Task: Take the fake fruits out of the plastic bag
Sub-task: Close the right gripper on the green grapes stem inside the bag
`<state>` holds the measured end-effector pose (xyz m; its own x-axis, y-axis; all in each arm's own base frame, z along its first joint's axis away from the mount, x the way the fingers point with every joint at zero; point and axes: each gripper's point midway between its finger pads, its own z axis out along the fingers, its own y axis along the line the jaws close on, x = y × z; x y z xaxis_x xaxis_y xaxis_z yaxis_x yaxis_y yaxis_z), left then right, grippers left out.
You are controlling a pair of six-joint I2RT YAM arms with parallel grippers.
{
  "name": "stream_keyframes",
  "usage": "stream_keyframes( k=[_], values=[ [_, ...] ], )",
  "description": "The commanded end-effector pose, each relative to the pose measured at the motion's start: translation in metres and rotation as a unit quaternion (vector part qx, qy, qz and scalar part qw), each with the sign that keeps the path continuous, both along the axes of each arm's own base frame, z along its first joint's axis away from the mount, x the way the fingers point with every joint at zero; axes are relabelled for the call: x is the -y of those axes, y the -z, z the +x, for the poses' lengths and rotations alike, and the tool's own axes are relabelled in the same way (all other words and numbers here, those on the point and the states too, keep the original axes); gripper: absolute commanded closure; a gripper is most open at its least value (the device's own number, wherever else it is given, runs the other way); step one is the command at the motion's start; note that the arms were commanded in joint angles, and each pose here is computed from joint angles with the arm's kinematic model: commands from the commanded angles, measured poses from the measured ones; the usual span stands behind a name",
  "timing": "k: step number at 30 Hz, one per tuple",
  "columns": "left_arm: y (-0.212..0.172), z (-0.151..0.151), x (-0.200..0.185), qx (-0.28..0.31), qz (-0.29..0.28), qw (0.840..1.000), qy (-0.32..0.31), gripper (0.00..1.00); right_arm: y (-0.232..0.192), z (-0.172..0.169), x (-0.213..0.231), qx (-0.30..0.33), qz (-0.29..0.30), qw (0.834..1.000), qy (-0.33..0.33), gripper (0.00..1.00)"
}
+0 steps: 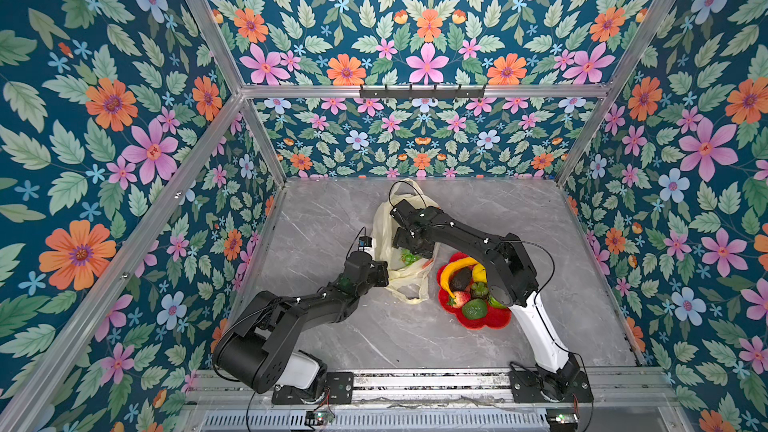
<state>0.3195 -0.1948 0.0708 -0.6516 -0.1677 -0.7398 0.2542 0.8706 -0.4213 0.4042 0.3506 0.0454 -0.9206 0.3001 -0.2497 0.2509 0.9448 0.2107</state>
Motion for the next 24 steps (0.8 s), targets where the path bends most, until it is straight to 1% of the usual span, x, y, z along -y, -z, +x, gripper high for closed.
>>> stream_keyframes(
  k=[1, 7, 11, 14, 16, 20, 24],
  values=[
    [-0.005, 0.002, 0.001, 0.012, -0.001, 1.000, 0.002, 1.00, 0.005, -0.002, 0.010, -0.006, -0.030, 1.000, -0.005, 0.14],
    [-0.006, 0.001, 0.001, 0.015, -0.001, 1.000, 0.003, 1.00, 0.018, 0.002, 0.011, -0.012, -0.043, 0.999, -0.007, 0.20],
    [-0.009, 0.001, 0.001, 0.020, -0.001, 1.000, 0.002, 1.00, 0.027, 0.003, 0.009, -0.015, -0.045, 0.999, -0.012, 0.23],
    [-0.009, 0.002, 0.000, 0.021, 0.001, 1.000, 0.001, 1.00, 0.028, 0.003, 0.008, -0.014, -0.041, 0.999, -0.015, 0.28],
    [-0.008, 0.001, 0.000, 0.020, 0.001, 1.000, 0.000, 1.00, 0.025, 0.005, 0.006, -0.008, -0.034, 0.999, -0.019, 0.33],
    [-0.009, 0.002, 0.000, 0.021, 0.002, 1.000, -0.001, 1.00, 0.012, 0.008, -0.006, 0.015, 0.003, 0.999, -0.036, 0.44],
    [-0.008, 0.002, 0.000, 0.021, 0.003, 1.000, -0.001, 1.00, 0.002, 0.011, -0.013, 0.031, 0.026, 0.998, -0.045, 0.48]
  ],
)
